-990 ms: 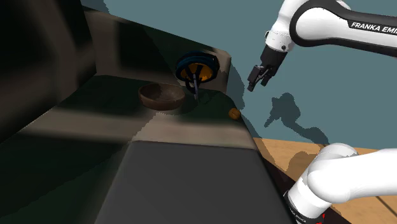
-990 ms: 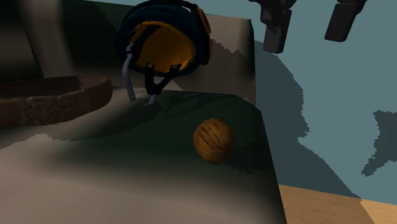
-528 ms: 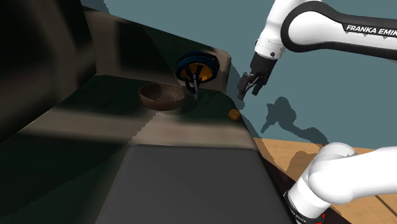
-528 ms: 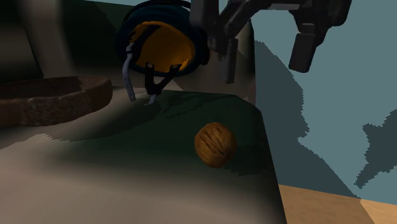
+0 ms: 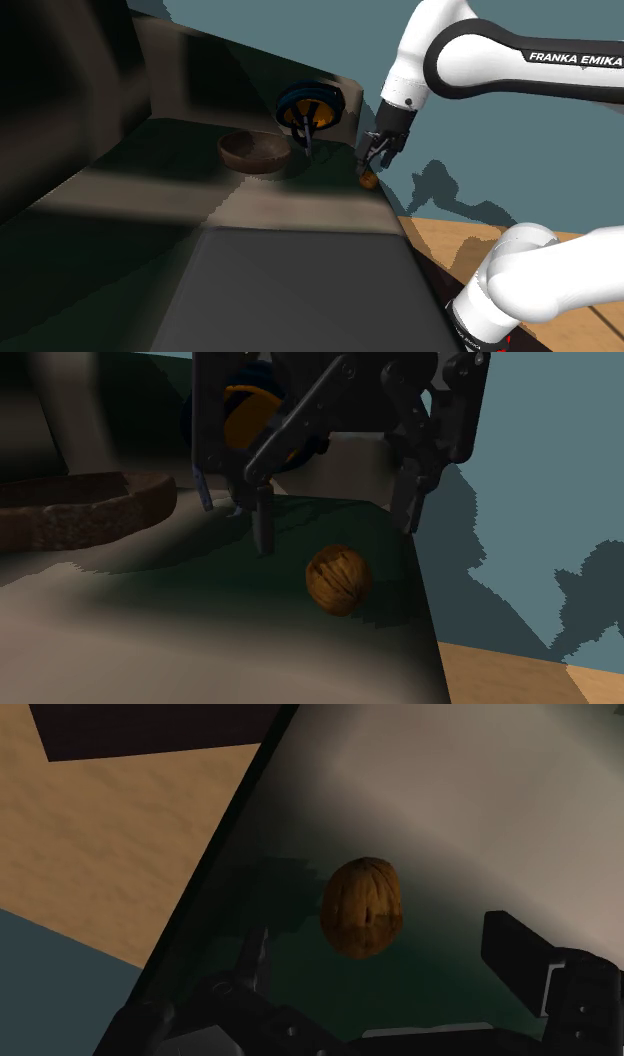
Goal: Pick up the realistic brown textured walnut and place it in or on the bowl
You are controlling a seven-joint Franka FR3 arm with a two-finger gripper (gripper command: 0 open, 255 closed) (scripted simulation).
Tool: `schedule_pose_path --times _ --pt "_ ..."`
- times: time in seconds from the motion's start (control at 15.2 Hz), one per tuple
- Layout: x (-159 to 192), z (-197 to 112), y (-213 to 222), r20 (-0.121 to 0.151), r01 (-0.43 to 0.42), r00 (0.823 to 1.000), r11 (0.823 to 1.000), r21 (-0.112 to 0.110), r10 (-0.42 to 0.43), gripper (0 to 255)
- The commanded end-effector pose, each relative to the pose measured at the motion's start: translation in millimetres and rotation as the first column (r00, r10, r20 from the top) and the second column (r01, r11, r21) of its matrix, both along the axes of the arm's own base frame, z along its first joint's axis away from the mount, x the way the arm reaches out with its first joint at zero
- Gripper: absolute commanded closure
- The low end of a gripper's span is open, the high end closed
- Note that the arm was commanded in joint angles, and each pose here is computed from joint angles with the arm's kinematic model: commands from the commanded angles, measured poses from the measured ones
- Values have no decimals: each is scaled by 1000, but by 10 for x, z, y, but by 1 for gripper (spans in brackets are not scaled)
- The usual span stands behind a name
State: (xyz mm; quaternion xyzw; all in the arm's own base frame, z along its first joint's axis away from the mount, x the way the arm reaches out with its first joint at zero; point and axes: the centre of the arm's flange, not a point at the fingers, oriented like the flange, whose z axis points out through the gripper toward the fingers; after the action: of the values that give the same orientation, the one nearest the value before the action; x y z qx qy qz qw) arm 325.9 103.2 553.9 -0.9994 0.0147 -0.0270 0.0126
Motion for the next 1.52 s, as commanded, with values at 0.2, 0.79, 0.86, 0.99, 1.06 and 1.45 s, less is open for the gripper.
schedule_pose_path --times 0.2,0.79,0.86,0.99,1.06,1.45 --pt "12 -242 6 0 0 1000 1000 1 0 0" --pt "12 -242 6 0 0 1000 1000 1 0 255" --pt "12 -242 6 0 0 1000 1000 1 0 255" --pt "12 -242 6 0 0 1000 1000 1 0 255" --pt "12 -242 6 0 0 1000 1000 1 0 255" --pt "11 -136 5 0 0 1000 1000 1 0 255"
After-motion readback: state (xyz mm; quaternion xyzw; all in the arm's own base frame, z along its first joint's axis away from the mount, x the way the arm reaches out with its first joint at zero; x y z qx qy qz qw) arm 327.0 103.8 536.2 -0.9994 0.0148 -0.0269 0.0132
